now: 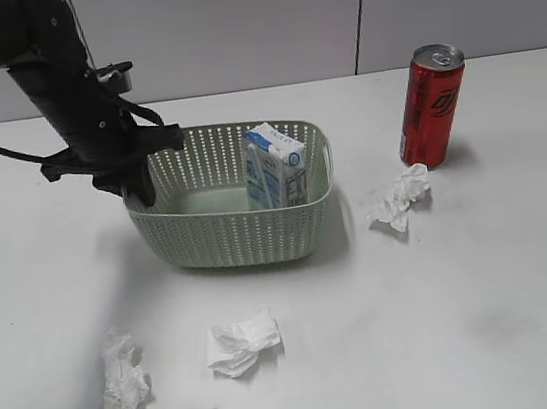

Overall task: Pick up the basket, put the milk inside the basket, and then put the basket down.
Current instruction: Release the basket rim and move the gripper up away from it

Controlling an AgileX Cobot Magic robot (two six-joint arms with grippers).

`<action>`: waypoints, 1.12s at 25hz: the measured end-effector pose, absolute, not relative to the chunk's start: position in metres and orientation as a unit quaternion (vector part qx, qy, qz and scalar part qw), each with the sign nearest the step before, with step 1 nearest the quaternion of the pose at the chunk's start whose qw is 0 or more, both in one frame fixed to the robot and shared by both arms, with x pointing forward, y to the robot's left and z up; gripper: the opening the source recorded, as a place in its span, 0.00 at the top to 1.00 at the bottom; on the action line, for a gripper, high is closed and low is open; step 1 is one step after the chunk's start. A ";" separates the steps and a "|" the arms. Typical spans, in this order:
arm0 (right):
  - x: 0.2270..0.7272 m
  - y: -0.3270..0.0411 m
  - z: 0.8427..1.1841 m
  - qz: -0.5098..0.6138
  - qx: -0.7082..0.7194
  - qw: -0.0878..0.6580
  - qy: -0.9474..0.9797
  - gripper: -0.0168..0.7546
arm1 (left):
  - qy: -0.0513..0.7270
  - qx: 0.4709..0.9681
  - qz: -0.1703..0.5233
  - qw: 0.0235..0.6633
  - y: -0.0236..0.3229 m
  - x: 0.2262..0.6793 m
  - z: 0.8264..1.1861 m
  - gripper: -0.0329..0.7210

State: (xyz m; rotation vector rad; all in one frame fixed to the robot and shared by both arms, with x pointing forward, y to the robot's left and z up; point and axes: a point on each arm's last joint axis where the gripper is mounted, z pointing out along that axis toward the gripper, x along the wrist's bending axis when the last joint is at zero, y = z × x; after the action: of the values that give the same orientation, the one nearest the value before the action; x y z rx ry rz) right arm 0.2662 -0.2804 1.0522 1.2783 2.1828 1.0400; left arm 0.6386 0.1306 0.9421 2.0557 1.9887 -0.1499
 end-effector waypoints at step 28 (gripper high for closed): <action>0.266 -0.280 1.052 0.372 0.458 0.202 0.782 0.26 | 0.558 0.806 0.082 0.177 0.144 0.523 1.126 0.17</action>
State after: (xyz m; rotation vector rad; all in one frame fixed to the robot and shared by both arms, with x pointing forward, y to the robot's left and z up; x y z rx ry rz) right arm 0.2662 -0.2804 1.0522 1.2783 2.1828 1.0400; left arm 0.5229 0.1437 1.1257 2.2831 1.5807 0.2331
